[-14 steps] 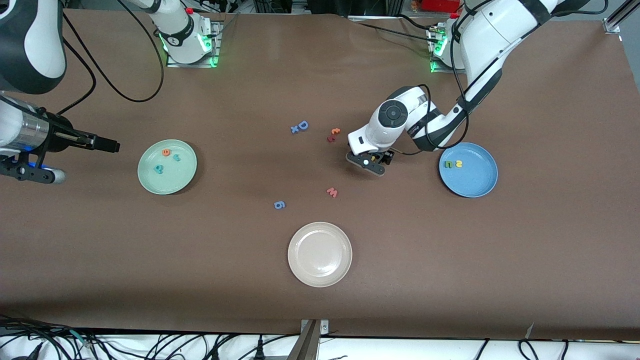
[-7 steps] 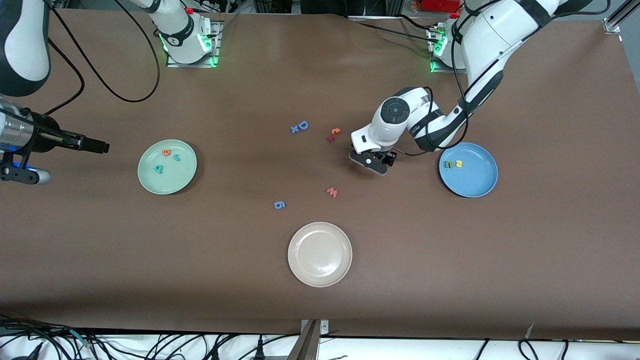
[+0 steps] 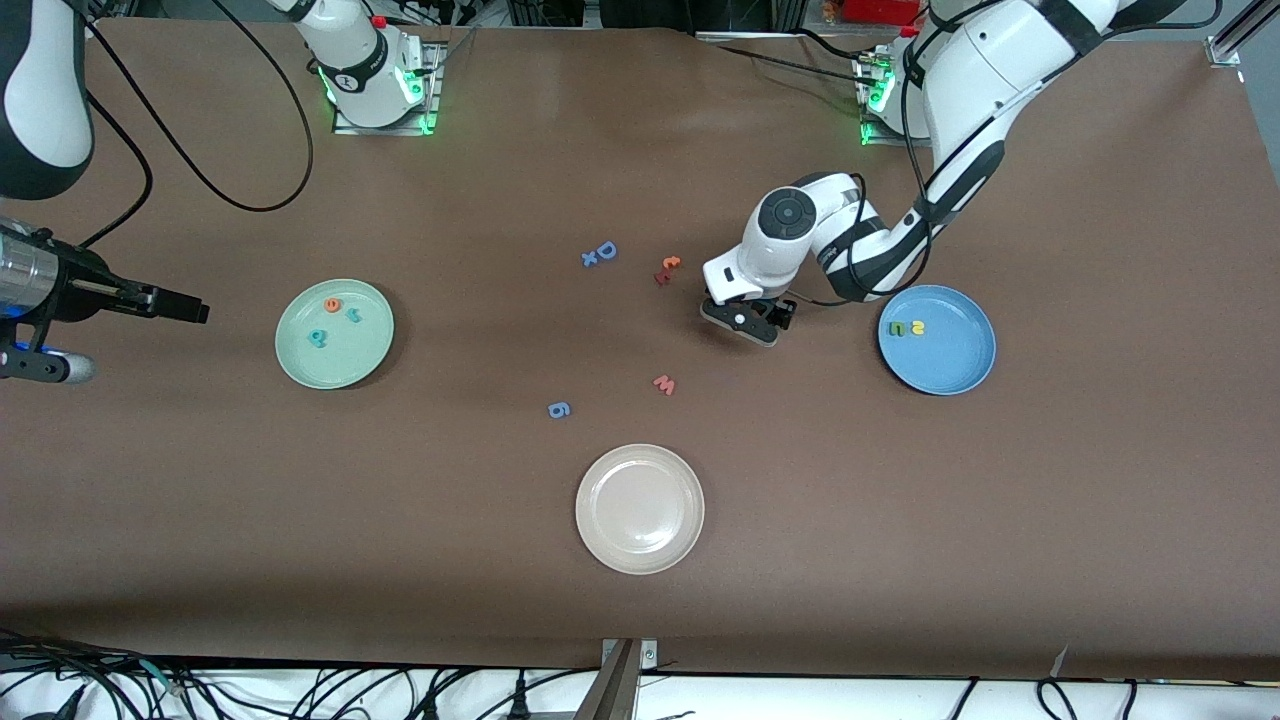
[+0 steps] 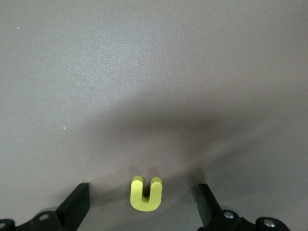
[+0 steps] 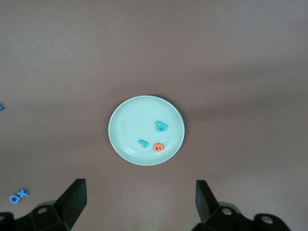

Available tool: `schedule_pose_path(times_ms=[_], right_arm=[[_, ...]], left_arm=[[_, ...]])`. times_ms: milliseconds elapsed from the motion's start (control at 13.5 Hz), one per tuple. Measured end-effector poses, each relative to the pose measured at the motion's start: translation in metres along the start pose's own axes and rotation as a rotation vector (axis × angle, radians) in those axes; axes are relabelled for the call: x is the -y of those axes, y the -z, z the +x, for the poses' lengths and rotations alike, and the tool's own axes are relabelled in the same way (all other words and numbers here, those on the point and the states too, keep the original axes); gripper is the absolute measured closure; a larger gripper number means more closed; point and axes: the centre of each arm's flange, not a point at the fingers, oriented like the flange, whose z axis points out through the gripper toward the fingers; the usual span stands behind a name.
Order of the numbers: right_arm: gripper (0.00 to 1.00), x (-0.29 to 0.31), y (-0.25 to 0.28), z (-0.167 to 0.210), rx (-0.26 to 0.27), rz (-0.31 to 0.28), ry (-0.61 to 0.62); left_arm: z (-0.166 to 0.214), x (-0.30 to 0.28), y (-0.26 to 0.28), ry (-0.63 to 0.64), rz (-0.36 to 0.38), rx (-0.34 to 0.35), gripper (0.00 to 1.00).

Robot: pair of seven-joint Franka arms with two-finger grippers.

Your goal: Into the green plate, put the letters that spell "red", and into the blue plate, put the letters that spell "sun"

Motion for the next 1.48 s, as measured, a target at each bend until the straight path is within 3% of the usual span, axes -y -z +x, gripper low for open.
schedule_pose_path(times_ms=[517,1035,1405,1478], right_arm=[[0.0,0.003,0.003,0.002,-0.025,0.006,0.017],[0.0,0.004,0.001,0.002,-0.022,0.006,0.019],[0.0,0.004,-0.002,0.004,-0.016,0.006,0.019],[0.0,0.004,-0.003,0.004,-0.014,0.006,0.018]], left_arm=[[-0.003,-0.005,0.001,0.039,0.017,-0.022,0.06],[-0.002,-0.009,0.009,0.058,0.017,-0.038,0.42],[-0.002,-0.01,0.01,0.072,0.017,-0.04,0.5],[-0.002,-0.01,0.011,0.077,0.017,-0.042,0.56]])
